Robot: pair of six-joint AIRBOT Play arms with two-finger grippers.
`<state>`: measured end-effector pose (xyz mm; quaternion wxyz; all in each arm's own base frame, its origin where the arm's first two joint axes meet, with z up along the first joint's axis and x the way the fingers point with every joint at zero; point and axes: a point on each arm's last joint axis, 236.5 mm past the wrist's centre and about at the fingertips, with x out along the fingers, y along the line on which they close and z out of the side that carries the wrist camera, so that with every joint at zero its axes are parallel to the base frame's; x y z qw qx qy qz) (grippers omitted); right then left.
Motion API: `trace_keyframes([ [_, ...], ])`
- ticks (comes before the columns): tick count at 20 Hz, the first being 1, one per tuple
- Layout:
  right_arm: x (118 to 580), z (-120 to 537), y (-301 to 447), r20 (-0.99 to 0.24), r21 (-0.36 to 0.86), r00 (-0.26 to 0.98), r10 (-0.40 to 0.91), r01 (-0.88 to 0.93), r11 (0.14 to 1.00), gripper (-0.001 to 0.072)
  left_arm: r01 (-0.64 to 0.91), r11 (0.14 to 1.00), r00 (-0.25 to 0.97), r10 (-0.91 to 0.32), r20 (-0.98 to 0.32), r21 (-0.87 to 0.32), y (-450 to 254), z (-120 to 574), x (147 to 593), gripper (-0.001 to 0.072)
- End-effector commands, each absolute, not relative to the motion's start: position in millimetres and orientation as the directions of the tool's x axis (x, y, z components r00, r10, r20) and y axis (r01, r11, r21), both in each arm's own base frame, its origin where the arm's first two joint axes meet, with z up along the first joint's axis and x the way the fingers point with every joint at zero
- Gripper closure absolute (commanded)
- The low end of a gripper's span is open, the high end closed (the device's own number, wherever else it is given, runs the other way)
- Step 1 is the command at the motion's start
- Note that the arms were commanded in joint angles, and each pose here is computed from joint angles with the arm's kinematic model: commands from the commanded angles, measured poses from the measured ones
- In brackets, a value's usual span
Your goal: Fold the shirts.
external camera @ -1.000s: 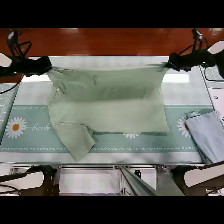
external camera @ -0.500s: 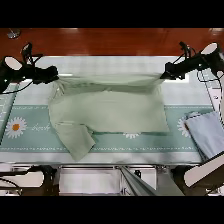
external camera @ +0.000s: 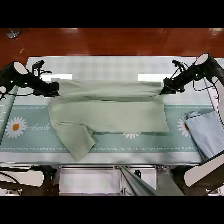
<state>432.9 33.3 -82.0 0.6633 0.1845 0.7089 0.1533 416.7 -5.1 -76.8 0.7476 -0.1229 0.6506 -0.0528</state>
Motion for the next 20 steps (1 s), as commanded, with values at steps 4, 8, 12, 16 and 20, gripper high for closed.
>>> trace_keyframes([
  [4,416.0,-80.4,32.2,-0.878,0.455,-0.115,0.464,0.096,0.885,0.0089,-0.075,0.968,-0.011,-0.242,-0.970,-0.241,0.7,-74.2,381.6,0.0006],
  [8,402.1,-54.4,0.3,-0.927,0.363,-0.086,0.366,0.054,0.930,0.0090,-0.103,0.964,-0.065,-0.253,-0.965,-0.246,9.9,-58.5,350.6,0.0006],
  [12,388.9,-36.6,-13.4,-0.904,0.413,0.177,0.389,0.134,0.901,0.0090,-0.194,0.947,-0.033,-0.267,-0.963,-0.255,34.2,-55.2,293.9,0.0006],
  [16,346.1,-25.8,6.8,-0.830,0.503,0.366,0.421,0.165,0.849,0.0090,-0.367,0.771,0.231,-0.467,-0.854,-0.520,4.8,-55.6,263.0,0.0006],
  [20,321.0,-17.0,24.5,-0.788,0.538,0.440,0.430,0.155,0.828,0.0090,-0.466,0.693,0.287,-0.470,-0.835,-0.551,-6.3,-71.9,243.1,0.0006],
])
